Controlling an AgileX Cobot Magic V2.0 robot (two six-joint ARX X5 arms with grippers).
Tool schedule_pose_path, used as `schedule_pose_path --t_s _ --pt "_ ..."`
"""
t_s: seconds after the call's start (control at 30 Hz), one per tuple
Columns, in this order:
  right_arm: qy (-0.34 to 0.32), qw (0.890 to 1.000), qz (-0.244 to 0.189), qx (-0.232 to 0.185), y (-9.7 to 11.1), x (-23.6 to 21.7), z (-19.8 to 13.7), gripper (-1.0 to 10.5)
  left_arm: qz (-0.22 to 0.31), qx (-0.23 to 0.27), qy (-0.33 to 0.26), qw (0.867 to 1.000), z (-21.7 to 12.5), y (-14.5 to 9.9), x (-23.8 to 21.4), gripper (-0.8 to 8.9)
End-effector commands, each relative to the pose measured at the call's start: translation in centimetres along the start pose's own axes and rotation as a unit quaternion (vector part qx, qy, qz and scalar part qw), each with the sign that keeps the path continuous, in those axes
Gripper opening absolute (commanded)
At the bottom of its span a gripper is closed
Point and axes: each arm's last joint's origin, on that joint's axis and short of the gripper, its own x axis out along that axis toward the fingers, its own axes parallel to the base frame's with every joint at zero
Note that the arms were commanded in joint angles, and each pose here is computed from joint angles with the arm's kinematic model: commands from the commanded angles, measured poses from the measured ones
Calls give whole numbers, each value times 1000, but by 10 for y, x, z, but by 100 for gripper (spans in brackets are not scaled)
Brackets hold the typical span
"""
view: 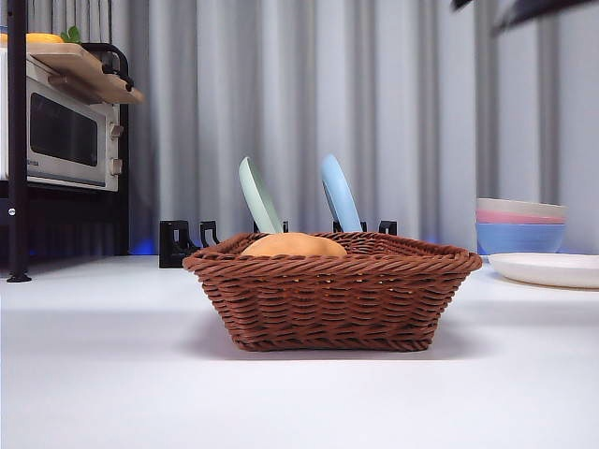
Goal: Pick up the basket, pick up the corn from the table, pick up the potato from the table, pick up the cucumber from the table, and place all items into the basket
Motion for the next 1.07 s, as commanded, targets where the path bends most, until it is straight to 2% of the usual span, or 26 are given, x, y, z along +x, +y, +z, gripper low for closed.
schedule_pose_path --t_s 0.03,0.2,0.4,0.47,0.57,0.7,1.07 --pt "-18 999 -2 -49 4 -19 -3 -11 0 14 3 1000 -17 -2 1 -8" --pt "-48 997 -16 -59 6 -48 -31 -11 -3 0 -10 1000 -68 -8 6 -8" --pt "-43 997 -27 -52 4 -61 -75 -8 -22 -11 -20 999 -125 -13 6 -8" --pt "-29 999 -27 -30 4 -63 -79 2 -37 -28 -1 999 -133 -13 2 -2" --pt "-20 999 -27 -4 3 -63 -81 2 -40 -19 32 999 -139 -13 1 -1" --pt "-14 1000 -27 -3 3 -61 -82 2 -41 -11 55 998 -143 -14 3 -1" --pt "-13 1000 -27 -3 3 -61 -82 2 -40 -11 55 998 -144 -13 1 -1"
